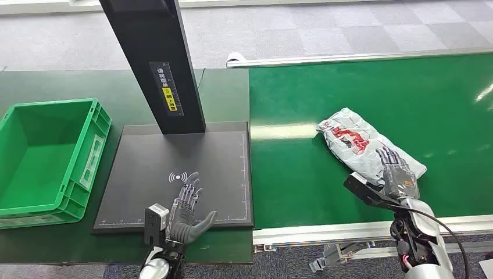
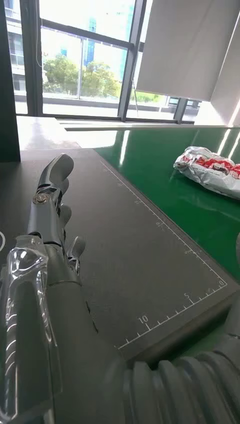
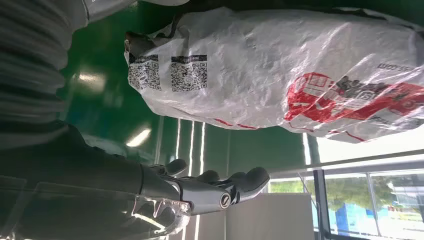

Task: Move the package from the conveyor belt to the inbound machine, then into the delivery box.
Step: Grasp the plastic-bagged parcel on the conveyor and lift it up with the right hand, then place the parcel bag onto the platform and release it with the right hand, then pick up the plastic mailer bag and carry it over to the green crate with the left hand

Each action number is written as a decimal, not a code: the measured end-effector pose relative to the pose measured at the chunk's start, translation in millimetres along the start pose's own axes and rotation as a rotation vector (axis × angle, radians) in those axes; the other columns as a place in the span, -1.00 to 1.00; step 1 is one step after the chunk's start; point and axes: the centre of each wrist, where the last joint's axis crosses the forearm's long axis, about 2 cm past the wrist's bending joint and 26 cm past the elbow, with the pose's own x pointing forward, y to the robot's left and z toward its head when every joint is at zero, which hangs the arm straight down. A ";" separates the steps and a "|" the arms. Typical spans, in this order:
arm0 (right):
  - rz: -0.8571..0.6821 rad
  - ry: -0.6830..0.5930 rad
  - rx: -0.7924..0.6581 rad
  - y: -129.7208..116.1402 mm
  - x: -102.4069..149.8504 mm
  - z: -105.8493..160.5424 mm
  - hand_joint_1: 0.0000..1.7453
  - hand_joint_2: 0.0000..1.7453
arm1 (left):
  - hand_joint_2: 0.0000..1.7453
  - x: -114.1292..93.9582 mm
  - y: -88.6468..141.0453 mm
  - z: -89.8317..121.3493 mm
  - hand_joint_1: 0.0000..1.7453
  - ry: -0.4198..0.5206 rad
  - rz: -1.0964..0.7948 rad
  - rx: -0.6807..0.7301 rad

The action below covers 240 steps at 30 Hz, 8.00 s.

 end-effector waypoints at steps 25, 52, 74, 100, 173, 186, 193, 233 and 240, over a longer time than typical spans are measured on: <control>-0.054 0.114 0.131 -9.1 -11.6 -23.0 -1.00 1.00 | 1.00 0.4 2.0 -0.8 -1.00 -0.001 -0.003 -0.008; -0.181 0.128 0.264 22.9 7.6 -11.2 1.00 1.00 | 1.00 1.5 -3.6 -4.6 -1.00 0.000 -0.002 -0.040; -0.418 -0.200 -0.069 -12.7 73.6 -21.3 1.00 1.00 | 1.00 16.3 6.6 -11.0 -1.00 -0.077 -0.055 0.001; -0.351 -0.735 0.281 -7.3 241.1 -32.3 1.00 1.00 | 1.00 84.9 71.1 -40.1 -1.00 -0.404 -0.419 0.255; -1.610 -0.964 0.927 11.1 361.4 19.3 -1.00 1.00 | 1.00 82.0 96.1 -43.9 -1.00 -0.322 -0.415 0.296; -1.561 -0.928 0.347 -21.6 278.9 15.2 -1.00 1.00 | 1.00 96.1 80.6 -36.5 -1.00 -0.359 -0.469 0.171; -1.536 -0.779 0.197 -4.0 227.4 38.9 -1.00 1.00 | 1.00 100.9 72.3 -39.3 -1.00 -0.352 -0.505 0.082; -1.567 -0.619 0.039 22.9 188.8 99.8 -1.00 1.00 | 1.00 46.3 65.7 -140.3 0.78 0.107 -1.396 -0.614; -1.567 -0.620 0.041 23.2 189.8 100.0 -1.00 1.00 | 1.00 42.1 70.0 -140.5 0.83 0.141 -1.407 -0.639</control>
